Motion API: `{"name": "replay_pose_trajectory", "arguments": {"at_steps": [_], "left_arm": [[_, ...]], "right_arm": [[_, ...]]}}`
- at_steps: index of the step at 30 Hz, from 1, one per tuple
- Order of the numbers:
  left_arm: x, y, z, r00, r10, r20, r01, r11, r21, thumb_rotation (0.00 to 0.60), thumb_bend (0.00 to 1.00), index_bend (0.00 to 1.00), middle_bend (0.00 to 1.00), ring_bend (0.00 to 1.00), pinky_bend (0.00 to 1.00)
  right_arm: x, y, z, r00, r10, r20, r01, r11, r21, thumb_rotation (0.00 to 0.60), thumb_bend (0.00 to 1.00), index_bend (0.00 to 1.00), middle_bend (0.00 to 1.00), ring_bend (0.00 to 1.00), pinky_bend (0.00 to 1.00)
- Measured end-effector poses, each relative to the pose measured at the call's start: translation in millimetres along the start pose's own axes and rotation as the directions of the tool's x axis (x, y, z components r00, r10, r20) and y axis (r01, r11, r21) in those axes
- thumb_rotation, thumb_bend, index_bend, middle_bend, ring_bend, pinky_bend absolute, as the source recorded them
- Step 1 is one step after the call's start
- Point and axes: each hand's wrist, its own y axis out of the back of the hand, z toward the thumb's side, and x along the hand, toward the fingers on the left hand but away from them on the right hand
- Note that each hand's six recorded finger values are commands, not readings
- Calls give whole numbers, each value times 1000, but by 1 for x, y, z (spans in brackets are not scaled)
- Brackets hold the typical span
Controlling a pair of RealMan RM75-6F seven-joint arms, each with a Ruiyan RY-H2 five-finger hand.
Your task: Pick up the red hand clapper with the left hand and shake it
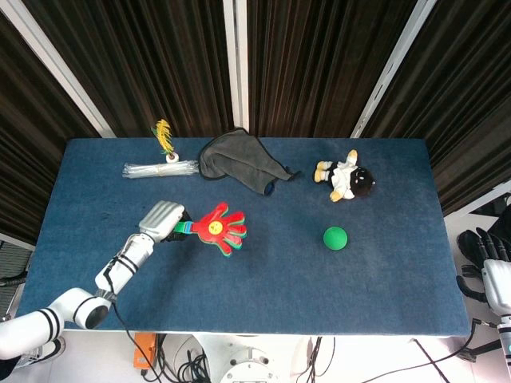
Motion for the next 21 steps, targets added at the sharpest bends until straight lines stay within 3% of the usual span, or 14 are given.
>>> {"name": "replay_pose_trajectory", "arguments": {"at_steps": [2,3,5,6,9,11,12,14,18,21], "left_arm": [[1,9,1,998,60,-19,-63,977,-202,600,712,1000,1000,1000,1000],[1,15,0,995,96,-35,-102,938,-330,600,712,1000,1000,1000,1000],[0,20,-2,990,130,-55,-141,863,-485,600,711,1000,1000,1000,1000],[-1,22,-3,987,145,-66,-157,812,-562,600,710,1000,1000,1000,1000],[-4,22,-6,983,163,-87,-178,718,-672,600,709,1000,1000,1000,1000],[-5,20,-8,982,161,-96,-182,695,-695,600,709,1000,1000,1000,1000],[-6,18,-8,982,158,-99,-182,695,-695,600,708,1000,1000,1000,1000],[-6,12,-9,984,145,-104,-177,723,-667,600,708,1000,1000,1000,1000],[-6,-4,-10,988,113,-106,-152,842,-517,600,708,1000,1000,1000,1000],[-4,-17,-9,989,97,-112,-133,916,-378,600,708,1000,1000,1000,1000]], "right_arm": [[0,0,1,1000,1,-1,-1,1000,1,600,247,0,0,0,0],[0,-1,1,1000,3,-1,-3,1000,2,600,247,0,0,0,0],[-1,-2,2,1000,7,-3,-7,1000,2,600,247,0,0,0,0],[-1,-3,2,1000,9,-3,-9,1000,2,600,247,0,0,0,0],[-1,-4,3,1000,12,-5,-12,1000,4,600,247,0,0,0,0],[-1,-4,3,1000,11,-5,-11,1000,3,600,247,0,0,0,0],[-1,-3,3,1000,10,-4,-10,1000,3,600,247,0,0,0,0],[-1,-3,2,1000,10,-1,-10,1000,1,600,247,0,0,0,0],[-1,-3,-1,1000,10,5,-10,1000,-1,600,248,0,0,0,0],[-2,-3,-3,1000,11,9,-11,1000,-4,600,247,0,0,0,0]]}}
